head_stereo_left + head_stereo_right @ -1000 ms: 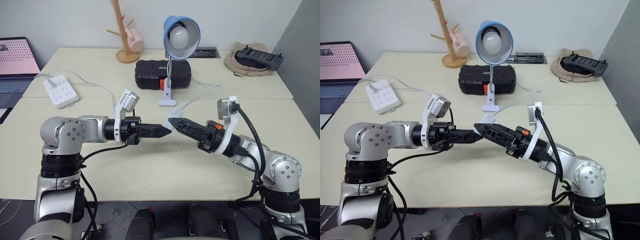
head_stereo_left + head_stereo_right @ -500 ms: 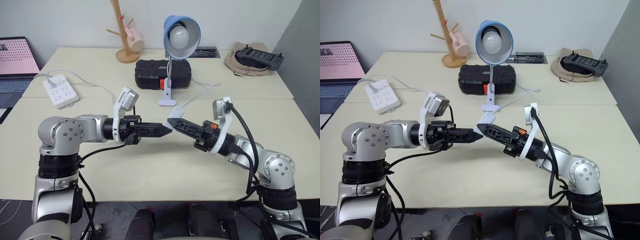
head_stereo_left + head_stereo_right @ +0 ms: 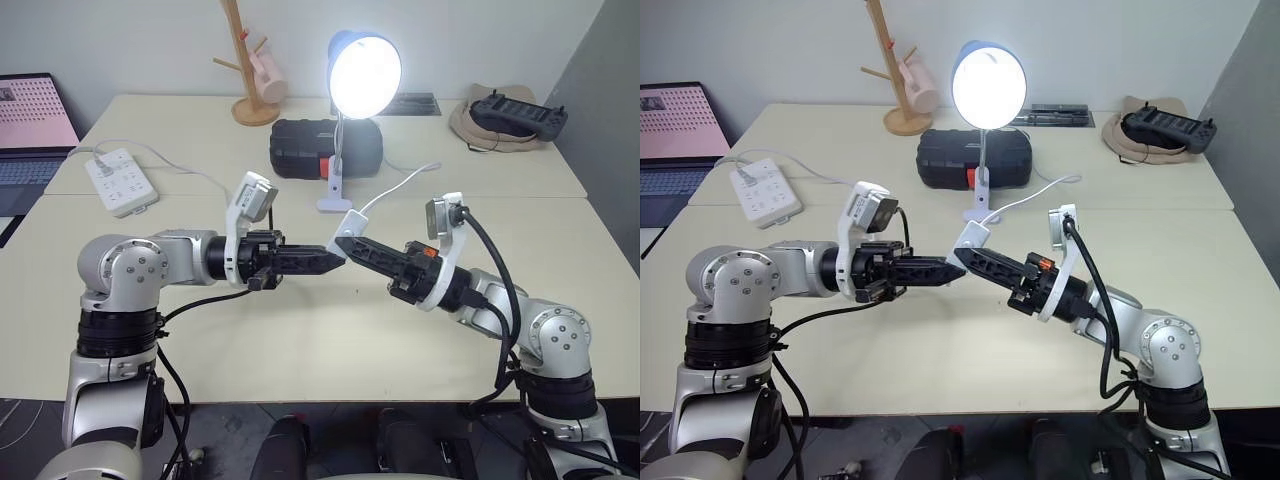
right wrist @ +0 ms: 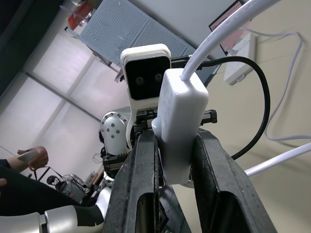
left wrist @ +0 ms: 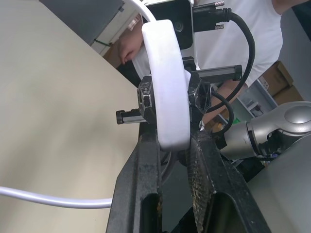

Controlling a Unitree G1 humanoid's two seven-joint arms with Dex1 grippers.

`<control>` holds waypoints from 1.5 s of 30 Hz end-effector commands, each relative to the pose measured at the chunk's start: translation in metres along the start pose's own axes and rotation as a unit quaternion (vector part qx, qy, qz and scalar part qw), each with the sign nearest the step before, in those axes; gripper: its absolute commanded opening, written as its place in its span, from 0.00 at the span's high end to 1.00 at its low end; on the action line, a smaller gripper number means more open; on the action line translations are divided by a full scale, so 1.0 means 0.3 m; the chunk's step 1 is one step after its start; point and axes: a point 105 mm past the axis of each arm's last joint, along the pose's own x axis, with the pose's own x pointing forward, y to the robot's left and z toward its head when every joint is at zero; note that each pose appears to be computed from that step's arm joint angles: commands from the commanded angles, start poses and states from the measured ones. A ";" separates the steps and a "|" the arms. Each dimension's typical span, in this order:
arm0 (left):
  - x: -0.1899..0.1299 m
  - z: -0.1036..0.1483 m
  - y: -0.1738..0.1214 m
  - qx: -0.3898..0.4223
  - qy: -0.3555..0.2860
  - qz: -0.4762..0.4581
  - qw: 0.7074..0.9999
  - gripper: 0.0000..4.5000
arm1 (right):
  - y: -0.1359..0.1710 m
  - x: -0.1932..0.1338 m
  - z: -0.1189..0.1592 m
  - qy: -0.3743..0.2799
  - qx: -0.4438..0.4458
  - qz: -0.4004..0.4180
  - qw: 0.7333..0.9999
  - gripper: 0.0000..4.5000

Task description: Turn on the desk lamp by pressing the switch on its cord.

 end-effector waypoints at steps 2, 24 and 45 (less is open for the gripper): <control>-0.012 0.028 0.000 0.032 0.012 0.024 0.999 0.92 | 0.027 -0.017 0.023 -0.003 -0.029 0.004 1.000 0.60; -0.084 -0.039 0.350 0.405 0.348 0.132 0.835 0.92 | -0.080 -0.278 -0.045 0.216 -0.312 -0.196 0.904 0.01; -0.106 0.040 0.345 0.437 0.328 0.096 0.832 0.12 | -0.111 -0.354 -0.057 0.211 -0.316 -0.225 0.897 0.00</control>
